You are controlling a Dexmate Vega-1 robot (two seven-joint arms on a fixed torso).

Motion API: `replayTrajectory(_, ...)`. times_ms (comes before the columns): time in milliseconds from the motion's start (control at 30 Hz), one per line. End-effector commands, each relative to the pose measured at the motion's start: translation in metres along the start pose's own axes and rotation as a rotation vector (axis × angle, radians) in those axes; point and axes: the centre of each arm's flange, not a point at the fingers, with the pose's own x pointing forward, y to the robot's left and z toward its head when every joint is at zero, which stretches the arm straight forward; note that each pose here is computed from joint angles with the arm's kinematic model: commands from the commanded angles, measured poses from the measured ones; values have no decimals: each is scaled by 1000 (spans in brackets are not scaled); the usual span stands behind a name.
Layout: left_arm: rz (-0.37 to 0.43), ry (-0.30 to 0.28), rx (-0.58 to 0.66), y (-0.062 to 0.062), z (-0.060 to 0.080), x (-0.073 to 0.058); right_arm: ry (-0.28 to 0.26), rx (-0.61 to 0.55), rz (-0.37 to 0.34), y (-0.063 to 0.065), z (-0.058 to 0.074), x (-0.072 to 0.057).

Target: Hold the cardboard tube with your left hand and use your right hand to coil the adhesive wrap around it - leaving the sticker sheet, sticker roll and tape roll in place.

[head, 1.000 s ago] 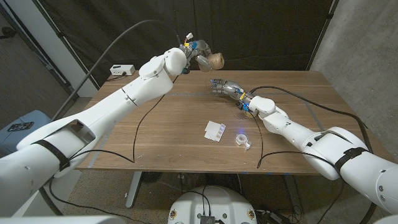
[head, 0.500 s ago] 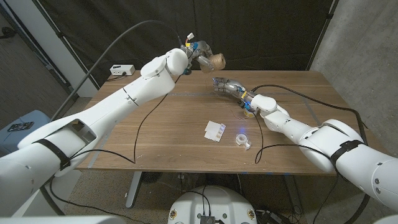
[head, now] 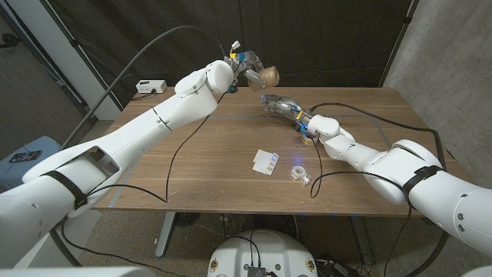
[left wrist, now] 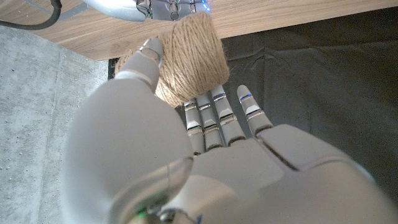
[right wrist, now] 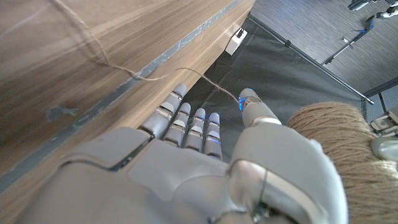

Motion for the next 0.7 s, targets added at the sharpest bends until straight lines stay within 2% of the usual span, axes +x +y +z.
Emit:
replayTrajectory(33,9,5,-12,1,-1,1,0,14,8,12,3,8)
replayTrajectory(300,22,8,-31,4,0,0,-2,5,43,25,7,15)
replayTrajectory(700,17,3,-49,4,1,1,11,-3,60,32,9,22)
